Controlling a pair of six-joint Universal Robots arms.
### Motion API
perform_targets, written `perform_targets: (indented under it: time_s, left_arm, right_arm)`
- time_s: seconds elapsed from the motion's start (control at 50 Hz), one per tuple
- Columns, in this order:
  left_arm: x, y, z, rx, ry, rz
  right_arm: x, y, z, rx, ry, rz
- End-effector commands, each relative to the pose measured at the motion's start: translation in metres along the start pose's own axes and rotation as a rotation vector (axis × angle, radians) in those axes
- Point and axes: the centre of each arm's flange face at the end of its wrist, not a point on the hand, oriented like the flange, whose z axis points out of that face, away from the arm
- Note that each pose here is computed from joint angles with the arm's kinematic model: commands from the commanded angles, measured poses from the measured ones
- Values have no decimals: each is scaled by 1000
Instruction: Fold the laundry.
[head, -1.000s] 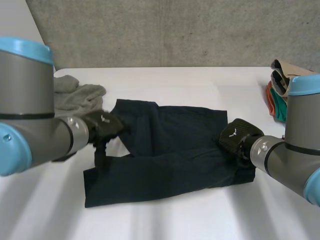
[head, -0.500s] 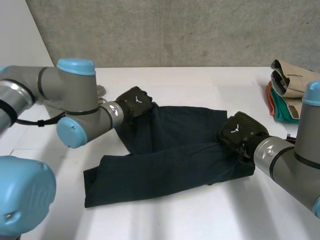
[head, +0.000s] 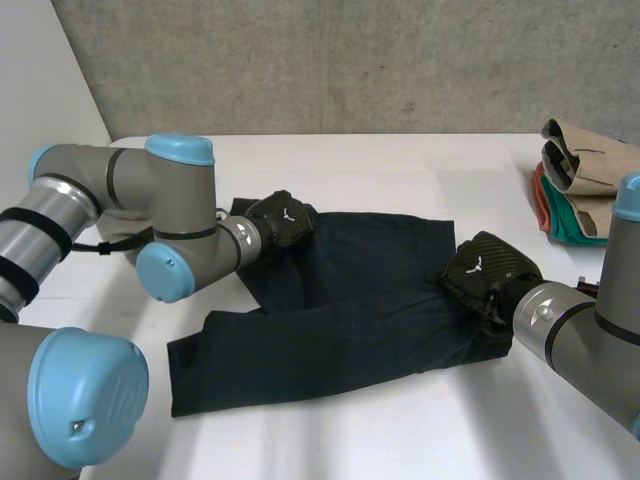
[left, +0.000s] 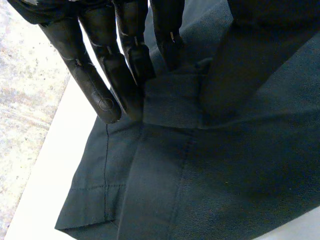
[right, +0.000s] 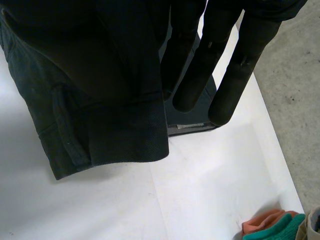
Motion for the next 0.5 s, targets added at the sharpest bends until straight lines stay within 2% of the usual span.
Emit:
perform_targets:
  time_s: [0.02,0.12,0.22,0.28,0.42,0.5]
  left_arm:
    - [-2,1,-1,-50,-37,4]
    - [-20,-2,-16,-169,-142,-2]
    - [-29,14,-59,-499,-197,-20]
    - [-31,21,-78,-609,-194,-23]
    - [-22,10,-90,-537,-131,-71]
    - [-30,3,-94,-508,-178,-114]
  right_arm:
    - [0,1,0,0,-1,6]
    - [-2,2,-1,-3,-6,2]
    - [-5,1,-6,2,-14,0]
    - [-7,-1,-9,9,-18,-4]
    - [-10,-9,-15,43,-23,-11]
    - [-13,-12,-16,58,-28,-14]
